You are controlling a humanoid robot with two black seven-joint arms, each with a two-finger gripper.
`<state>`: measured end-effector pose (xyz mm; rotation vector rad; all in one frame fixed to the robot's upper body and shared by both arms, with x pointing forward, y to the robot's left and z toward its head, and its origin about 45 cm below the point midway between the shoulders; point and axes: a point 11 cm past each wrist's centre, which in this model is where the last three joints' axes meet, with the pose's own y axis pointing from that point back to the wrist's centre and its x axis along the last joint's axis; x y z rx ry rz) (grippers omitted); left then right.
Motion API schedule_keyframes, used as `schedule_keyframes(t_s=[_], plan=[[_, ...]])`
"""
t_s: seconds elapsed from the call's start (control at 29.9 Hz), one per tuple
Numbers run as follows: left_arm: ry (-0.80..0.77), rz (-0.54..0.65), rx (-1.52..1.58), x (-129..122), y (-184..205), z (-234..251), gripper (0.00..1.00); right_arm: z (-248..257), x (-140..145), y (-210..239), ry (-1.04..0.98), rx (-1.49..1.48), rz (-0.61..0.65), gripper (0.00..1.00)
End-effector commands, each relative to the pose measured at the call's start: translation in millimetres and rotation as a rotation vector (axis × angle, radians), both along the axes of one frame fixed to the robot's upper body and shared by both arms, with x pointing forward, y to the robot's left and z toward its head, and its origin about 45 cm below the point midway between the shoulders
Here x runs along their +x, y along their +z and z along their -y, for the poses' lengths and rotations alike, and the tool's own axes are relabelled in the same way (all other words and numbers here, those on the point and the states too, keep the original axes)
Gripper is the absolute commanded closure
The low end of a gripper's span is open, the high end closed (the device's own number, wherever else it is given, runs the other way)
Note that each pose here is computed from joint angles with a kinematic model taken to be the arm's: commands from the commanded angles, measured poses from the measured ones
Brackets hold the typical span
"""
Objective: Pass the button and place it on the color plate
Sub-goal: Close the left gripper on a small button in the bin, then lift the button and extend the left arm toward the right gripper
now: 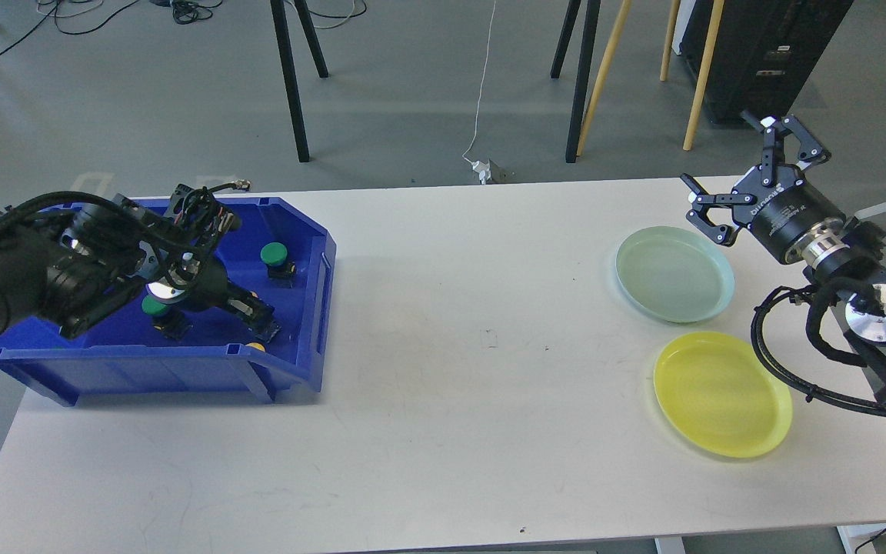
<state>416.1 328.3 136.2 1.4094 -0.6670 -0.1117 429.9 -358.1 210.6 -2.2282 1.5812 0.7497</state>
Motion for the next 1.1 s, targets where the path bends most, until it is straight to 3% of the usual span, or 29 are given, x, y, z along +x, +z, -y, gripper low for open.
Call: schedule_keyframes(t_s=[0.0,0.2,0.43,0.63,0.74,0.87,1.07], plan=[[0.001,0.01,-0.002,0.5,1.8,-2.9,0.96,0.7,-0.8,-1.4,-0.002,0.0,-0.003,0.0],[0.002,0.013,-0.047,-3.3,26.8,-11.7,0.96,2.4,-2.1,-3.4,-0.005,-0.002,-0.008,0.0],[-0.081,0.109,-0.292,-11.4,136.7,21.6,0.96,4.3,-3.9,-4.8,-0.012,0.006,-0.009,0.0],[-0.071,0.242,-0.634,-3.9,215.5,62.2,0.95,-6.7,-5.0,1.2,0.019,0.024,0.01,0.0],[-0.008,0.158,-0.906,-7.5,228.2,97.2,0.95,-19.5,-11.6,17.1,0.084,0.027,0.045,0.0],[0.056,-0.025,-1.176,-6.9,214.4,161.1,0.95,-36.1,-32.2,28.1,0.185,-0.001,0.071,0.0],[0.202,-0.168,-1.431,11.3,181.3,223.5,0.95,-7.1,-73.3,47.5,0.211,-0.139,0.134,0.0]])
